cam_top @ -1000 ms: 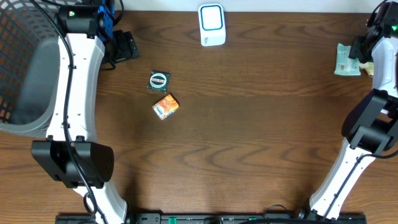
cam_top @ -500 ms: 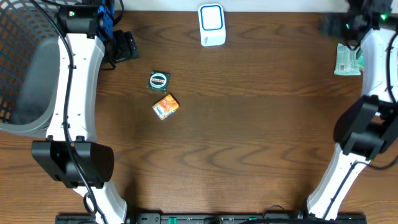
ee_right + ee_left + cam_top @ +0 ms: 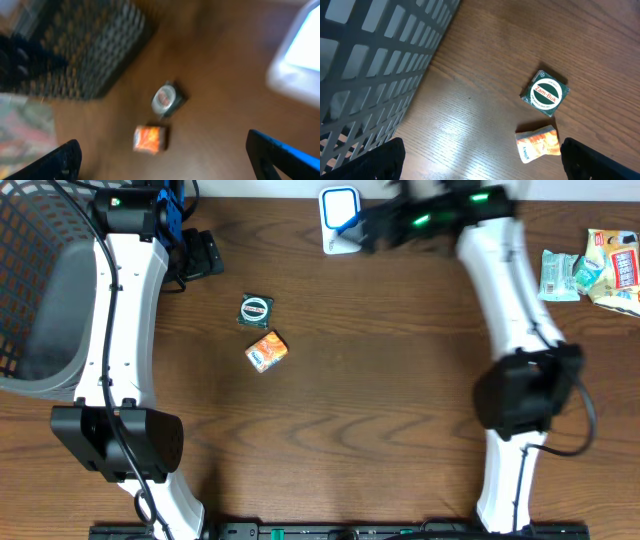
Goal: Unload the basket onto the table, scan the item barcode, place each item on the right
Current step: 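Move the right gripper back to the orange packet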
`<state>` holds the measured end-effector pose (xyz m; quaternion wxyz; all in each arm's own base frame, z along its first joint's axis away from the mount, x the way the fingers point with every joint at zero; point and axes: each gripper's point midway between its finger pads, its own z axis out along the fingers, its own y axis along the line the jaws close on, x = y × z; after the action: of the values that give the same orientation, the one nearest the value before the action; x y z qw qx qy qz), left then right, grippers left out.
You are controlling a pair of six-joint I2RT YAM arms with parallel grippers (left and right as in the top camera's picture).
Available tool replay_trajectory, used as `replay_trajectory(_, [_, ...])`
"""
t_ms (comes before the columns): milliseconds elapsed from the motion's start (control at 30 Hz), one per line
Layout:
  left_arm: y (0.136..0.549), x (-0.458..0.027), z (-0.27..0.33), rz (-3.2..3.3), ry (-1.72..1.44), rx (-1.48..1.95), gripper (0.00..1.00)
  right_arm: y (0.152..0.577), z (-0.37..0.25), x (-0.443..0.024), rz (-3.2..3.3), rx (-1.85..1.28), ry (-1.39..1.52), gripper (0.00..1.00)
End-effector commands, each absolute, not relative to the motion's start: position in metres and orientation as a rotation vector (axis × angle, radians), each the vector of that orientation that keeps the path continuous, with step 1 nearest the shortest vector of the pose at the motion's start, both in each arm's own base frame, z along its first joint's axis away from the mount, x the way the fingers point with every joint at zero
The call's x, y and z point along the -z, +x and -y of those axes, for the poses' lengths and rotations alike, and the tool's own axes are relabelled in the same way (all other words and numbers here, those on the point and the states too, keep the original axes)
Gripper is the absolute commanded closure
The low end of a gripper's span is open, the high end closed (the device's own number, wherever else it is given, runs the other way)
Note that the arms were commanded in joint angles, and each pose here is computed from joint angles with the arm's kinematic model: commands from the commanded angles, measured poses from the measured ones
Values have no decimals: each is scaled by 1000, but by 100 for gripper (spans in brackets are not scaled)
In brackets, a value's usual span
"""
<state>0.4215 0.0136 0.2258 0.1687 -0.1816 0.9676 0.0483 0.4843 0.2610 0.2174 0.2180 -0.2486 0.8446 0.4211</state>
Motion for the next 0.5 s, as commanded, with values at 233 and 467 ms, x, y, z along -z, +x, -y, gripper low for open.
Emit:
replay_trajectory(233, [421,-220,-16,-2768,-509,-162,2,421,-342,-90,-2675,-877,-959,31])
replay_trajectory(467, [421,-220,-16,-2768,-510,-162,3,397,-377,-40,-2714,-890,-1064,36])
